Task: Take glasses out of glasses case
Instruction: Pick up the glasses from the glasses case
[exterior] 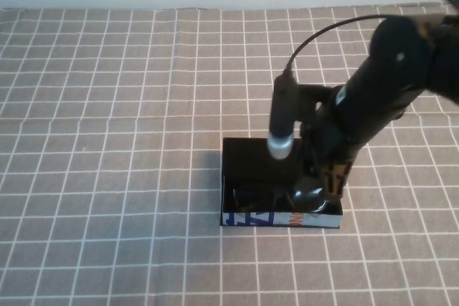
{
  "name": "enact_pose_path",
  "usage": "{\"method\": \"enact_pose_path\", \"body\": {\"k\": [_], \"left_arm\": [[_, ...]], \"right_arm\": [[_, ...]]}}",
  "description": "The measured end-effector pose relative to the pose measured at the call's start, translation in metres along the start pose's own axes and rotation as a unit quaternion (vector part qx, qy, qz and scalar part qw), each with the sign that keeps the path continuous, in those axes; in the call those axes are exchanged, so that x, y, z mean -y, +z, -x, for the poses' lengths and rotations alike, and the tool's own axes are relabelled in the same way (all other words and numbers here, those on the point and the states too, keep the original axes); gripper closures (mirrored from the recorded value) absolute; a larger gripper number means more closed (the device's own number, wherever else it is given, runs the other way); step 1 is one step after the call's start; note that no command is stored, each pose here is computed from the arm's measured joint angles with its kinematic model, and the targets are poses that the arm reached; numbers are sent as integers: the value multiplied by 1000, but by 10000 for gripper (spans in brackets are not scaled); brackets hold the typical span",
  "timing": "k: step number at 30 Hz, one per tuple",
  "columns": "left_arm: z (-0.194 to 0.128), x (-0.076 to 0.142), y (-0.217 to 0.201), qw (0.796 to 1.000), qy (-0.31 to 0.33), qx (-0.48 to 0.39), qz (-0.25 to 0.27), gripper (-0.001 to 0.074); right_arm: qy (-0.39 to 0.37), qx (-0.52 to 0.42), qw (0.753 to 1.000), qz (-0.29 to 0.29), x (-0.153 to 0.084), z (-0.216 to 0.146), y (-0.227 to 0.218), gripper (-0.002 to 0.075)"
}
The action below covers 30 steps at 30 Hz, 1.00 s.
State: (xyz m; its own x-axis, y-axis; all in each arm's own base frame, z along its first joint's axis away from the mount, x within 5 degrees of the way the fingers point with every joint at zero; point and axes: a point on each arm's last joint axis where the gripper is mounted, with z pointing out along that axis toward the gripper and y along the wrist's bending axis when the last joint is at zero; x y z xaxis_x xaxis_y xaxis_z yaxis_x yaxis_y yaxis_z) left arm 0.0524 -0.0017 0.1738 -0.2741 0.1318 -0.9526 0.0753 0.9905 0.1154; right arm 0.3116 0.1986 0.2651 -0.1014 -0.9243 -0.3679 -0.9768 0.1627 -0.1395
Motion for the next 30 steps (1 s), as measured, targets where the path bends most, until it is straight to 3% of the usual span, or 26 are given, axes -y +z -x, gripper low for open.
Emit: {"method": "enact_pose_path", "body": {"k": [3, 12, 30], "left_arm": [[0, 0, 0, 1000, 0, 0, 0, 739], [0, 0, 0, 1000, 0, 0, 0, 739], [0, 0, 0, 1000, 0, 0, 0, 739]], "right_arm": [[-7, 1, 1000, -4, 1, 4, 12, 343], [-3, -14, 1000, 13, 4, 3, 47, 360], [2, -18, 1000, 25, 5, 5, 75, 361]]}}
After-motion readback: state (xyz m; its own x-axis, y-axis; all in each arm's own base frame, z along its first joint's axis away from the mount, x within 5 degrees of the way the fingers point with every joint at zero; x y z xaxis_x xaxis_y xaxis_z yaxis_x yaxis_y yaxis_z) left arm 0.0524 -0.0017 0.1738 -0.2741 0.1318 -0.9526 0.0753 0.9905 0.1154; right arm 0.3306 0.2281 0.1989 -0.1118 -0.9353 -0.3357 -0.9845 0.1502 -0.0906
